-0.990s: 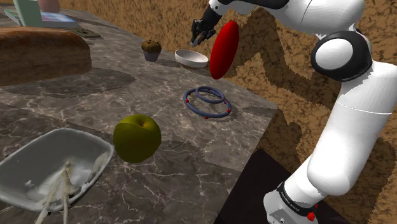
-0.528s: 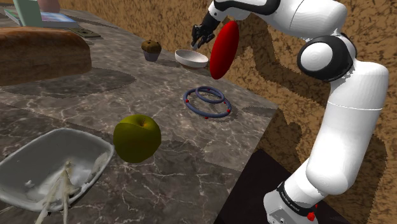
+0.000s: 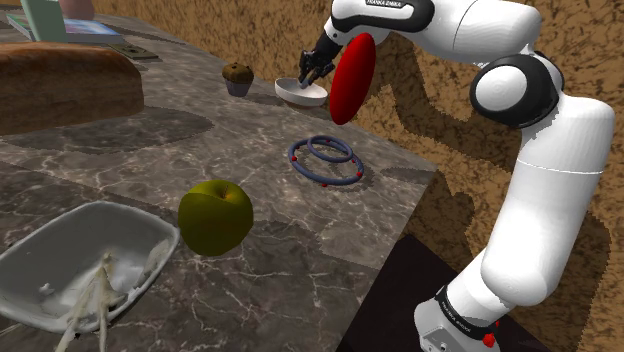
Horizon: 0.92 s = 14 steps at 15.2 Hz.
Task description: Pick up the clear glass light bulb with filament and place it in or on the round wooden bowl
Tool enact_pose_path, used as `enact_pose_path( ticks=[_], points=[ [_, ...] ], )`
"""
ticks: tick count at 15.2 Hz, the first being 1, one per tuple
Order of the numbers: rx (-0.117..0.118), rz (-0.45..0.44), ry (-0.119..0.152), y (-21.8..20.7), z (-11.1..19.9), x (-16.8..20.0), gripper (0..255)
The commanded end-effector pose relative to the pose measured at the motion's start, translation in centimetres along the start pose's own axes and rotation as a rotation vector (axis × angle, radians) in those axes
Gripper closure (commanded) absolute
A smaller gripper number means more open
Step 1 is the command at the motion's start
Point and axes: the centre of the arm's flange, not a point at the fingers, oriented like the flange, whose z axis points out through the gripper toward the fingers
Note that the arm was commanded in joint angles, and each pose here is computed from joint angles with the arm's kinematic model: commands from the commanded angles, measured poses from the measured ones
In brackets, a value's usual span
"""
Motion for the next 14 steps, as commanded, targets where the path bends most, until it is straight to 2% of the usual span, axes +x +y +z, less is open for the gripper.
enact_pose_path(
  ticks=[1, 6, 7, 12, 14],
  points=[
    [0.000, 0.000, 0.000, 0.0, 0.1, -0.1, 255],
    [0.000, 0.000, 0.000, 0.0, 0.1, -0.1, 255],
    [0.000, 0.000, 0.000, 0.0, 0.1, -0.1, 0],
    [0.000, 0.000, 0.000, 0.0, 0.1, -0.1, 0],
    [0.000, 0.000, 0.000, 0.0, -2.5, -0.1, 0]
  ],
)
